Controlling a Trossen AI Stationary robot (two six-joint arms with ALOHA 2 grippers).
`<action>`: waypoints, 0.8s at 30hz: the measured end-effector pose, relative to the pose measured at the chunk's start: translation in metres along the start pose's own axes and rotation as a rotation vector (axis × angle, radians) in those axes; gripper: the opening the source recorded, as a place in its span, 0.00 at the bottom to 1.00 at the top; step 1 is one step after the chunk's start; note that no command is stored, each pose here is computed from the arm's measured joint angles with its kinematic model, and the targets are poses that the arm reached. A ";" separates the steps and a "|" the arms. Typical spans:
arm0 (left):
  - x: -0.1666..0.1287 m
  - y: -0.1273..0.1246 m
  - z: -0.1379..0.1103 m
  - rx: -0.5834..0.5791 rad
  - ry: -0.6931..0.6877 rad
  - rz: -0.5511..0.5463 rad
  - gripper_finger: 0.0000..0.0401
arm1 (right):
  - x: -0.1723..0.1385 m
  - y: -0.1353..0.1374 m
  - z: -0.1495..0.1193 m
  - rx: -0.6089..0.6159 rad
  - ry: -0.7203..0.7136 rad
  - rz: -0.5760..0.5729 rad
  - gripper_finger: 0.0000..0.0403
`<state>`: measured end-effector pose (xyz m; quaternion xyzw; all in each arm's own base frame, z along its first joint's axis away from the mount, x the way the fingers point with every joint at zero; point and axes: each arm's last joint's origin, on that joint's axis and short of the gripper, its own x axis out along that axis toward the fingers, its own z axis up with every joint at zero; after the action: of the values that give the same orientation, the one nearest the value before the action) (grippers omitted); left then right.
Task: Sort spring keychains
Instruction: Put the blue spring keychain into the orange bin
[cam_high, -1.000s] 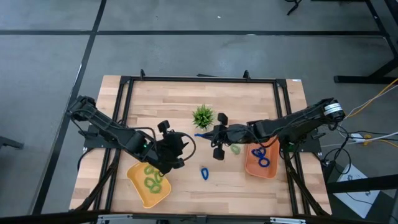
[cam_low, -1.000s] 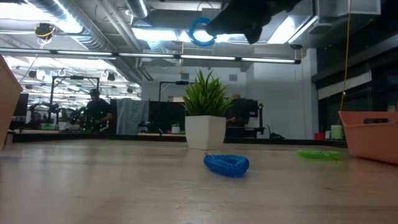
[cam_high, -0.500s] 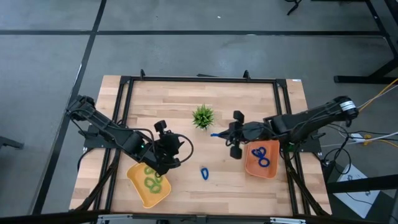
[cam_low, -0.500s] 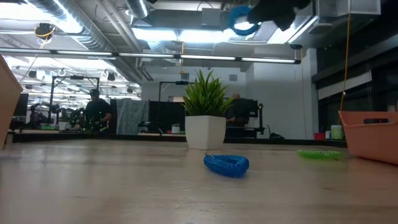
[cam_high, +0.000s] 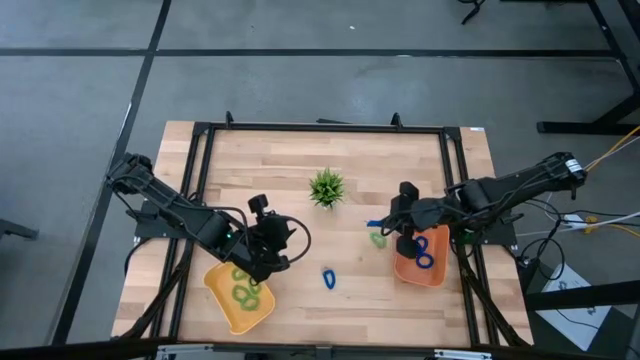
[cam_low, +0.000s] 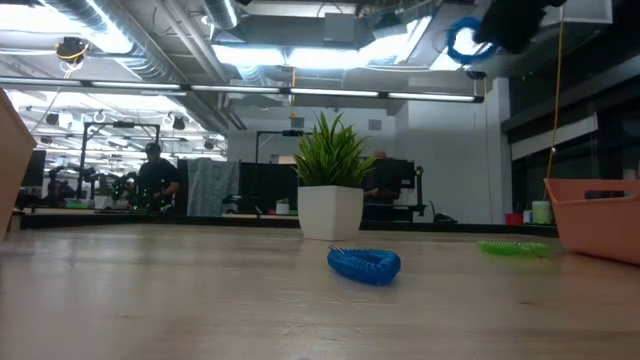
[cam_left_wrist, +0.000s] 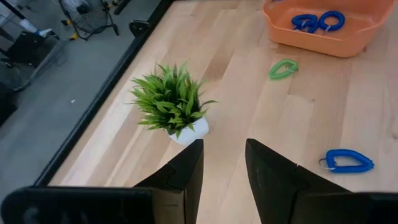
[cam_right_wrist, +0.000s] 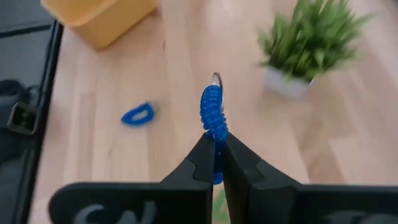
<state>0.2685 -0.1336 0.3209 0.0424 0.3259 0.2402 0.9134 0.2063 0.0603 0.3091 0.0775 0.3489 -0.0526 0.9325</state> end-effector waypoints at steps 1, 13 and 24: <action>0.000 -0.001 0.000 0.001 0.004 -0.009 0.28 | -0.001 0.000 -0.002 0.006 0.021 0.011 0.04; 0.000 -0.002 -0.001 0.002 0.029 -0.044 0.28 | -0.006 -0.006 -0.022 0.123 0.272 0.031 0.04; 0.000 -0.002 -0.001 0.001 0.027 -0.040 0.29 | -0.006 -0.006 -0.022 0.124 0.271 0.032 0.04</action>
<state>0.2684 -0.1351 0.3199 0.0330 0.3393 0.2221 0.9135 0.1869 0.0585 0.2955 0.1468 0.4662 -0.0482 0.8711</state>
